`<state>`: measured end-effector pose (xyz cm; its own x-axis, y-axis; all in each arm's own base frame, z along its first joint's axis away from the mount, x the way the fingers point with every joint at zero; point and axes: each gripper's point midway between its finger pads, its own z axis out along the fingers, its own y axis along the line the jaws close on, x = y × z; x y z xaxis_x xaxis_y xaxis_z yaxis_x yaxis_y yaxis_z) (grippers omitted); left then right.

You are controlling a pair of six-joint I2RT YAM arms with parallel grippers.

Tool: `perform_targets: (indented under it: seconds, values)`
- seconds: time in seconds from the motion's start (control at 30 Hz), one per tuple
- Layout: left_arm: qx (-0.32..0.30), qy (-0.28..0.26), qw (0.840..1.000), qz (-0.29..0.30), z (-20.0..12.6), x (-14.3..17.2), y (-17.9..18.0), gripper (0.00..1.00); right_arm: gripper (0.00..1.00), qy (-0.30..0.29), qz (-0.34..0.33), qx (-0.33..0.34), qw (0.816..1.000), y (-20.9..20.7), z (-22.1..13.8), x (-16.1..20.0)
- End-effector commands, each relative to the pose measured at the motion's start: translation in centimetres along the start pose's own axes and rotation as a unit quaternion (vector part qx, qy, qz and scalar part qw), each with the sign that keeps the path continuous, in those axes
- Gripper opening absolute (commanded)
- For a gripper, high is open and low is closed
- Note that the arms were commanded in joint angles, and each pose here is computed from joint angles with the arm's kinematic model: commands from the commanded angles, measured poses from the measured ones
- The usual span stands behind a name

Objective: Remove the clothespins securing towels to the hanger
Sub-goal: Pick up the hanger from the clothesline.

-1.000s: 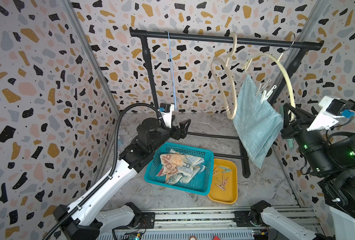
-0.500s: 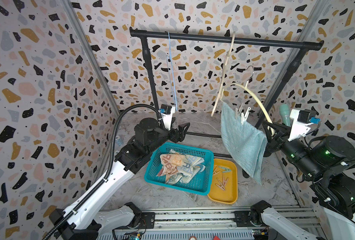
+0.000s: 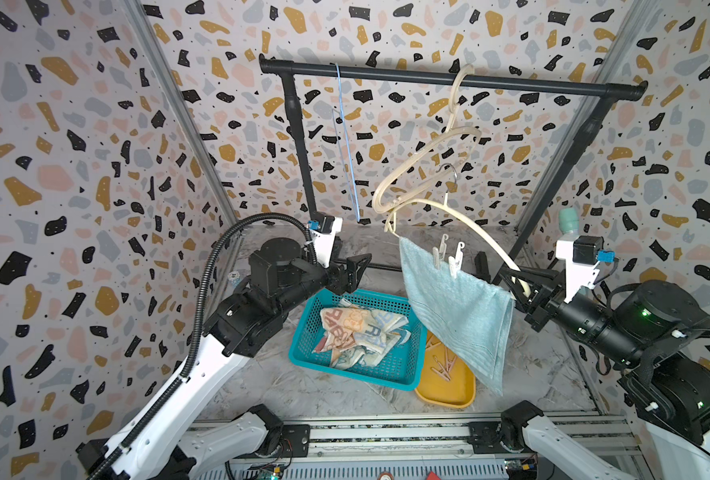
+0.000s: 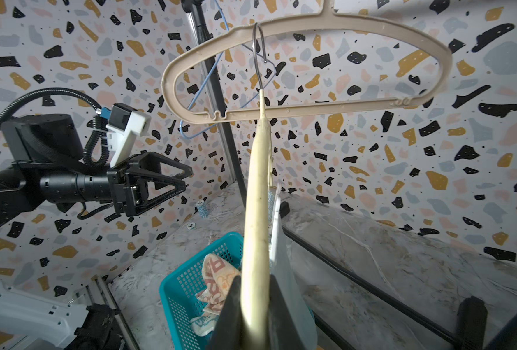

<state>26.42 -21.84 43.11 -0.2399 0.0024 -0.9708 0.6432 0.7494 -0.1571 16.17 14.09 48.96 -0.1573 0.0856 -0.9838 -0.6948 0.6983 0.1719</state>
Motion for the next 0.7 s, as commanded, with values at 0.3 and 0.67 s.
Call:
perform_targets:
  seconds: [0.3, 0.67]
  values:
    - [0.005, -0.029, 1.0, -0.005, -2.1, -2.6, -0.5, 0.78, 0.0, -0.056, -0.01, -0.129, 0.99, 3.4, 2.3, -2.6]
    - [-0.017, -0.075, 0.997, -0.008, -3.4, -6.0, -0.1, 0.73, 0.0, -0.062, 0.002, -0.185, 0.981, 3.9, 5.0, -2.3]
